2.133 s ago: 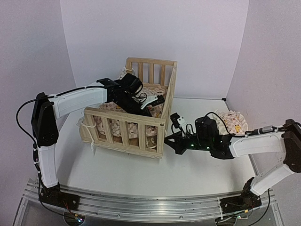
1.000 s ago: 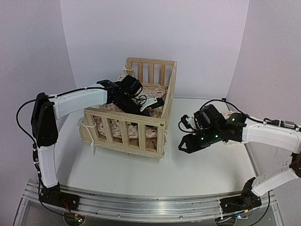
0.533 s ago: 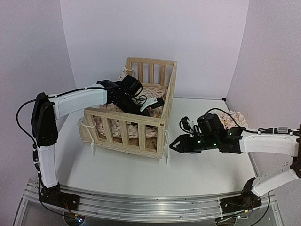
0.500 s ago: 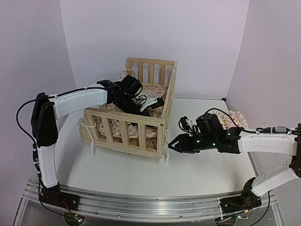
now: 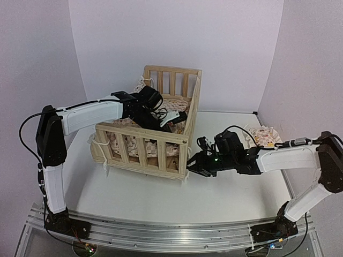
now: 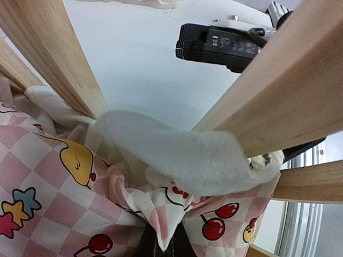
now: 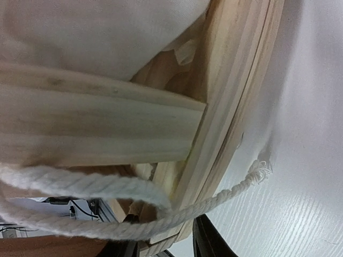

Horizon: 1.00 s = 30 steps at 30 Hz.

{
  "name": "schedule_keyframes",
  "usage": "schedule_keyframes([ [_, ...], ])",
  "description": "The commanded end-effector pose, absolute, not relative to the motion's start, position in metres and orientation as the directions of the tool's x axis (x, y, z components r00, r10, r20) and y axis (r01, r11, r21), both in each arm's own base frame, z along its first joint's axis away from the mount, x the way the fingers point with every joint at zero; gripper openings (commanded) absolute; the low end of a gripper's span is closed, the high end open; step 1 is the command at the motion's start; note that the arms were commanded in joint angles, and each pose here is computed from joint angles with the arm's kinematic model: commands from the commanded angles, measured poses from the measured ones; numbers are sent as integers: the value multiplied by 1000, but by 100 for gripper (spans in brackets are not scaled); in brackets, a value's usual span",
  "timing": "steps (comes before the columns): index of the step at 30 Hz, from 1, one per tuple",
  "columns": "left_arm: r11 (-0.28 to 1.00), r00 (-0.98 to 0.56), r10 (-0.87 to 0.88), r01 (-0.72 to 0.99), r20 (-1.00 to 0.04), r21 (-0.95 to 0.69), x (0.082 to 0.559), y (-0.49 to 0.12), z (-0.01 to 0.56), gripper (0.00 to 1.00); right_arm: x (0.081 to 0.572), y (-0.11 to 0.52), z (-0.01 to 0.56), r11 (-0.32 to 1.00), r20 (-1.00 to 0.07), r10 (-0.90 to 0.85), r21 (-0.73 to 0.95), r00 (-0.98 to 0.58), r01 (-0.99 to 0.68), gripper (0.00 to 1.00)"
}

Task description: Set up the pet bed

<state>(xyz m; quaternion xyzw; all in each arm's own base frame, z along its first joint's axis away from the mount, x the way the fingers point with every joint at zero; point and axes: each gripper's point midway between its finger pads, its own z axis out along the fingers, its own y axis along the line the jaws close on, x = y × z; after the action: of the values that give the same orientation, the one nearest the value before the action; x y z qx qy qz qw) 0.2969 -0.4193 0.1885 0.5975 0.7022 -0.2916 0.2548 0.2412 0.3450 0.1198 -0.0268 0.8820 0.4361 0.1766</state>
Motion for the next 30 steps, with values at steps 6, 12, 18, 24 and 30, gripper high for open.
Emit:
schedule_keyframes([
  [6,105,-98,663,994,-742,-37,306,-430,203,1,242,373,154,513,-314,70,825,-947,-236,6],
  [12,107,-18,638,992,-770,65,312,-424,239,36,235,382,185,432,-349,14,847,-937,-309,0],
  [18,195,13,608,967,-794,165,337,-410,278,60,239,392,201,398,-373,2,852,-928,-341,0],
  [24,270,28,547,940,-837,208,350,-393,325,69,245,406,192,386,-318,-11,873,-948,-298,0],
  [30,329,96,470,903,-877,275,341,-356,370,74,245,409,181,395,-293,-26,875,-956,-279,0],
])
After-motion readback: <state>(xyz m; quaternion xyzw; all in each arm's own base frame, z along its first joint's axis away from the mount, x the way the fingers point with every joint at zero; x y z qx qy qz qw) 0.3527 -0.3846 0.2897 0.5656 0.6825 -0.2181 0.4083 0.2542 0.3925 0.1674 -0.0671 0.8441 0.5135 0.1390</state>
